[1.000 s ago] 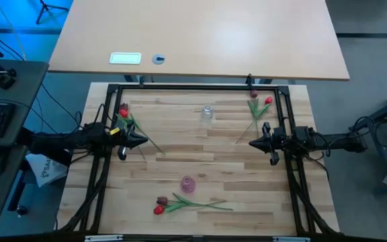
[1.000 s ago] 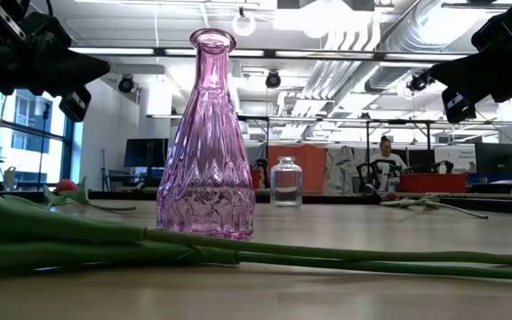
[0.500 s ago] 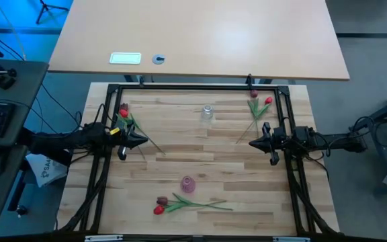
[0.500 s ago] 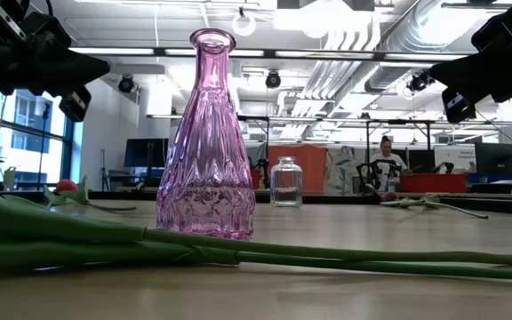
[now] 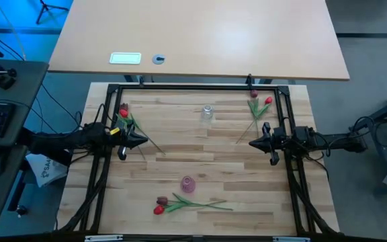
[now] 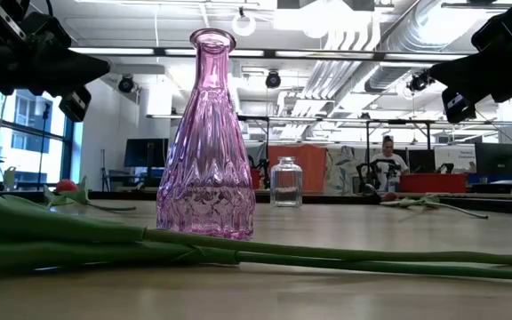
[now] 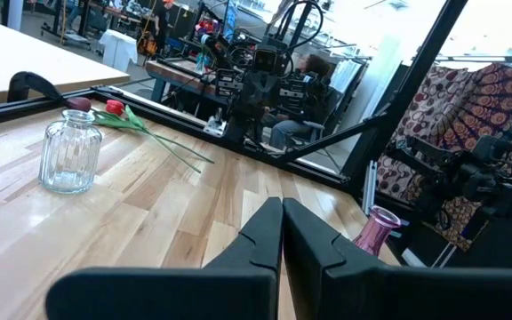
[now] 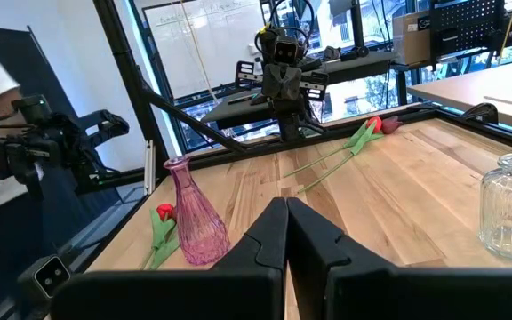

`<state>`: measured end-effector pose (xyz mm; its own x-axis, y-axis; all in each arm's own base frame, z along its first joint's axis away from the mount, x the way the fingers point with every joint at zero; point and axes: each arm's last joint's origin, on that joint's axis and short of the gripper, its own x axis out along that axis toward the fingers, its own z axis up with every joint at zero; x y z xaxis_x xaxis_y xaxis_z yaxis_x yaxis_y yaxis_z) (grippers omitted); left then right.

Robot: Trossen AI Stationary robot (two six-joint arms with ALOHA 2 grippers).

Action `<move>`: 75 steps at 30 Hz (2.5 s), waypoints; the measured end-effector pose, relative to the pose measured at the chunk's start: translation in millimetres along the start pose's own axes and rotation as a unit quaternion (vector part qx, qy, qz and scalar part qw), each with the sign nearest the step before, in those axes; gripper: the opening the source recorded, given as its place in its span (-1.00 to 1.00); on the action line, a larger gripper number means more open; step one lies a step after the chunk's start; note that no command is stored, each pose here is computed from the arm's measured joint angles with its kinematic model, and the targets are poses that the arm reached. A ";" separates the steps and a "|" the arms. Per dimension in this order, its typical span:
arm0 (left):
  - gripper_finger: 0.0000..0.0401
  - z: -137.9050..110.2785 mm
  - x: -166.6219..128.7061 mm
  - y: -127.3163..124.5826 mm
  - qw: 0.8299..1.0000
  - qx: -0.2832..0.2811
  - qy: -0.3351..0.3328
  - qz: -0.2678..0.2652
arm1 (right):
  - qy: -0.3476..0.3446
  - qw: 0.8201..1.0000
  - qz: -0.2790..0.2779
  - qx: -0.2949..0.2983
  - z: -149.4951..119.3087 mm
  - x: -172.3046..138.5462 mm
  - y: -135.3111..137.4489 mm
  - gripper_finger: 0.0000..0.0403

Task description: Sort flowers into vase by color

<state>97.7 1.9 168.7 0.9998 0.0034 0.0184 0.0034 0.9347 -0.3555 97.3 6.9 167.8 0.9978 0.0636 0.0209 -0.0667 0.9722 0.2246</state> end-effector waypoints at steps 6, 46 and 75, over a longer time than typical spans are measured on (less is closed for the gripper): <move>-1.00 0.0 0.0 0.0 1.000 0.000 0.000 0.000 | 0.000 1.000 0.000 0.000 0.0 0.0 0.0 -1.00; -1.00 0.0 0.0 0.0 1.000 0.000 0.000 0.000 | -0.347 0.906 -0.010 0.244 63.9 -19.5 4.9 -1.00; -1.00 0.0 0.0 0.0 1.000 0.000 0.000 0.000 | 0.112 0.670 -0.608 0.411 79.3 67.4 -89.0 -1.00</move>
<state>97.7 1.9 168.7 0.9998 0.0034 0.0185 0.0034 0.9347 -0.3553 170.0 -93.2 226.4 0.2863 -0.5405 -0.7912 0.9076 -0.1118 0.4048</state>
